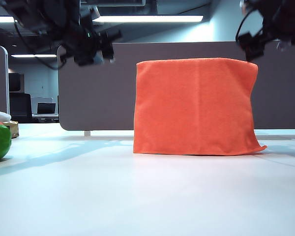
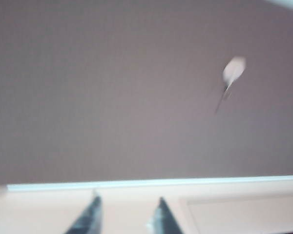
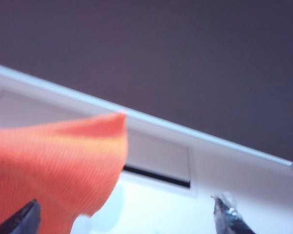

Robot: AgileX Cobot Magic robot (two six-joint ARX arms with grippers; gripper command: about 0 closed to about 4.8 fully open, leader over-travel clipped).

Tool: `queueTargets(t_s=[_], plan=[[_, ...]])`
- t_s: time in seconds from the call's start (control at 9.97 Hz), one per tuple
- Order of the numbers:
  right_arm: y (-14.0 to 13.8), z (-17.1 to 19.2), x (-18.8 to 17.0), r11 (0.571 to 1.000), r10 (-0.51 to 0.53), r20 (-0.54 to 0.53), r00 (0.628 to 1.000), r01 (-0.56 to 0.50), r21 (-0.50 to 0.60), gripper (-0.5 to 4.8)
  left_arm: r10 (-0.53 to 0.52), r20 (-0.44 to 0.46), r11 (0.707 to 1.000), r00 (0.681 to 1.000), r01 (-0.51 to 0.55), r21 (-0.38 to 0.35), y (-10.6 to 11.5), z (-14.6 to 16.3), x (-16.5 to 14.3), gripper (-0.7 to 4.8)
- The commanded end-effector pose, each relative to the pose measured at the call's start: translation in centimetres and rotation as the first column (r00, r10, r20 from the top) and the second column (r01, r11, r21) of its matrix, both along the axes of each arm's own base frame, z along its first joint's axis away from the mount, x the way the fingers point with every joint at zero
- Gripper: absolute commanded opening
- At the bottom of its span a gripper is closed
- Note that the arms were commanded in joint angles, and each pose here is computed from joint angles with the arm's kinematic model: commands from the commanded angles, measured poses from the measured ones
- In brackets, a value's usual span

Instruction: Pick up the cloth from the table and use it to cover the mirror.

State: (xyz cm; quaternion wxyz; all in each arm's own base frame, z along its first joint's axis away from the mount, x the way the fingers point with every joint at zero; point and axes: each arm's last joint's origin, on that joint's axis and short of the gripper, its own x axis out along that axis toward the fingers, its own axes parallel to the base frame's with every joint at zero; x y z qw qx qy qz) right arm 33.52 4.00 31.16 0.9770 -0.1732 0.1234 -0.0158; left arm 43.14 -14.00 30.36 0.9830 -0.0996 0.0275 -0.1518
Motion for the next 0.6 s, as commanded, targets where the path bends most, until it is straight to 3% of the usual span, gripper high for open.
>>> queueTargets(t_s=[0.1,0.2,0.6], plan=[[-0.5,3.2,-2.1,0.999,-0.008,0.114,0.993,0.004,0.038,4.79,0.032,0.06,0.997,0.998,-0.037,0.071,0.5,2.7,-1.3,0.75],[-0.7,4.4,-3.2,0.999,-0.014,0.143,0.99,0.008,0.041,4.79,0.06,0.046,0.993,0.997,-0.064,0.098,0.8,3.3,-1.9,0.5],[-1.6,6.5,-5.9,0.999,-0.022,0.169,0.985,0.014,0.049,4.79,0.083,-0.025,0.986,0.996,-0.078,0.145,1.3,4.1,-3.1,0.46]])
